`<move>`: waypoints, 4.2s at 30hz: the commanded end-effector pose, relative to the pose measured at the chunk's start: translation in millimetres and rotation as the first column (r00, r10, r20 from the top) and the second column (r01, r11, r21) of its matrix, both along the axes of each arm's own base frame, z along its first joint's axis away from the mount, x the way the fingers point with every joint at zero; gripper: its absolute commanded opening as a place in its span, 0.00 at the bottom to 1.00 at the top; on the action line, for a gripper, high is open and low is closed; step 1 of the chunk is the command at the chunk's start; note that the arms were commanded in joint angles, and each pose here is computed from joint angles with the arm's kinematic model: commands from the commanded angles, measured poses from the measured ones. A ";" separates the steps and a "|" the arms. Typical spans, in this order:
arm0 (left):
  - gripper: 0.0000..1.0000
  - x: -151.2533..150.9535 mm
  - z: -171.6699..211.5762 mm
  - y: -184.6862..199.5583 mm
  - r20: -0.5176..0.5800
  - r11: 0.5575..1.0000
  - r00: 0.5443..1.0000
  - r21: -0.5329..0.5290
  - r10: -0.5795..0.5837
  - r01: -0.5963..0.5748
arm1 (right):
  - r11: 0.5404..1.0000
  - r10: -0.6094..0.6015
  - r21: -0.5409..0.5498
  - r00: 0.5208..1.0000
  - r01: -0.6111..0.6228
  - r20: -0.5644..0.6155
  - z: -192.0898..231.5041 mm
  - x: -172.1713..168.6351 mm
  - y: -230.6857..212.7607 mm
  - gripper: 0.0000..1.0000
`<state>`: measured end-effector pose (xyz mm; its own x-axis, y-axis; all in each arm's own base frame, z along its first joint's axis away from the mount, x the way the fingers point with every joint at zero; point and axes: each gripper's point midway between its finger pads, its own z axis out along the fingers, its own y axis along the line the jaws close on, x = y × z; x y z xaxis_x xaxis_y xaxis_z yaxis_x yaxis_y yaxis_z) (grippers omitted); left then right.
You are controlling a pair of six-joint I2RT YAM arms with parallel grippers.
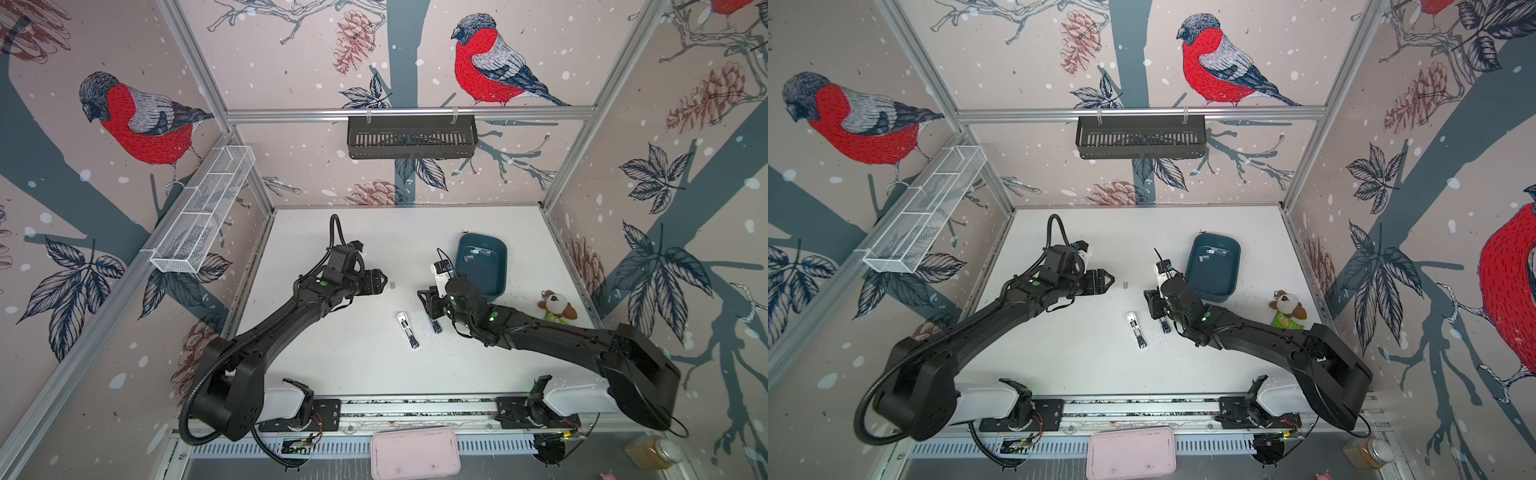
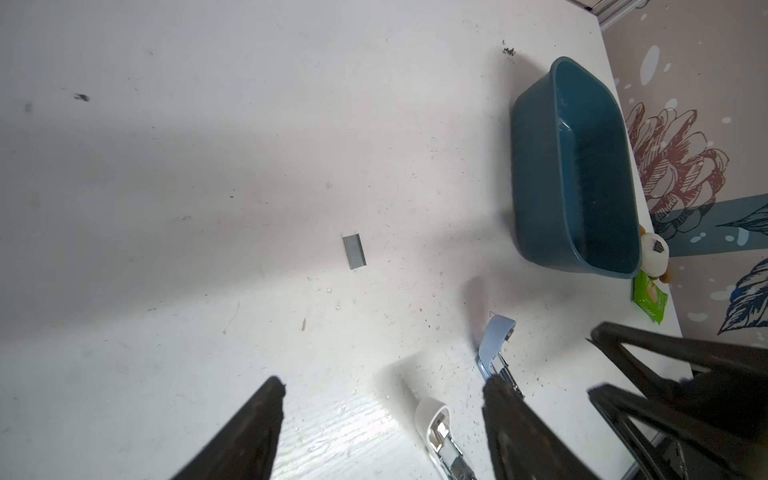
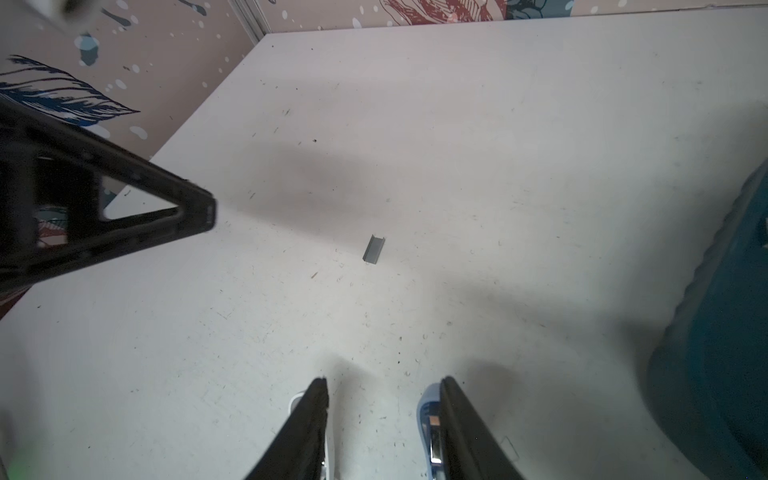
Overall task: Load the staples into the stapler
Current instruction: 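Open the right gripper to set the staple strip on the table, then lower the left gripper onto the staple strip while the right gripper withdraws, then close the left gripper on the silver staple strip, then lift the staple strip off the table with the left gripper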
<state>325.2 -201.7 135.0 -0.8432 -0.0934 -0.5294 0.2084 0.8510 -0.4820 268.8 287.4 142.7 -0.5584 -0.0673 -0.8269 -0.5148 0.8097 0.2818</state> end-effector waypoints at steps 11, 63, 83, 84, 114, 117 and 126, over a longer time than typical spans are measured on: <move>0.59 24.5 -46.8 -18.8 -0.149 0.996 0.987 0.077 0.052 -0.041 | 0.998 0.045 0.050 0.996 -0.048 0.077 15.9 -7.9 -9.9 1.00; 0.16 39.7 -120.3 -34.8 -0.249 0.983 0.967 0.183 0.053 -0.006 | 0.998 -0.033 0.055 0.997 0.030 0.070 7.6 4.0 -29.1 1.00; 0.05 26.2 -130.2 -24.4 -0.272 0.974 0.961 0.226 0.056 0.007 | 0.997 -0.060 0.062 0.994 0.054 0.090 16.0 9.9 -36.9 1.00; 0.04 26.3 -129.5 -24.3 -0.271 0.975 0.961 0.223 0.057 0.005 | 0.996 -0.061 0.066 0.994 0.055 0.091 16.6 9.9 -37.4 1.00; 0.00 21.1 -73.7 -43.1 -0.163 0.992 0.985 -0.123 -0.058 0.038 | 0.939 0.041 0.343 0.998 -0.025 -0.039 46.3 16.9 -29.8 0.85; 0.00 22.0 -56.5 -46.3 -0.129 0.981 0.988 -0.187 -0.080 0.055 | 0.925 0.066 0.377 0.997 -0.047 -0.038 54.6 15.6 -26.9 0.81; 0.00 20.4 -18.5 -54.0 -0.042 0.954 0.992 -0.281 -0.119 0.102 | 0.919 0.139 0.375 0.990 -0.122 -0.019 58.4 9.7 -18.8 0.71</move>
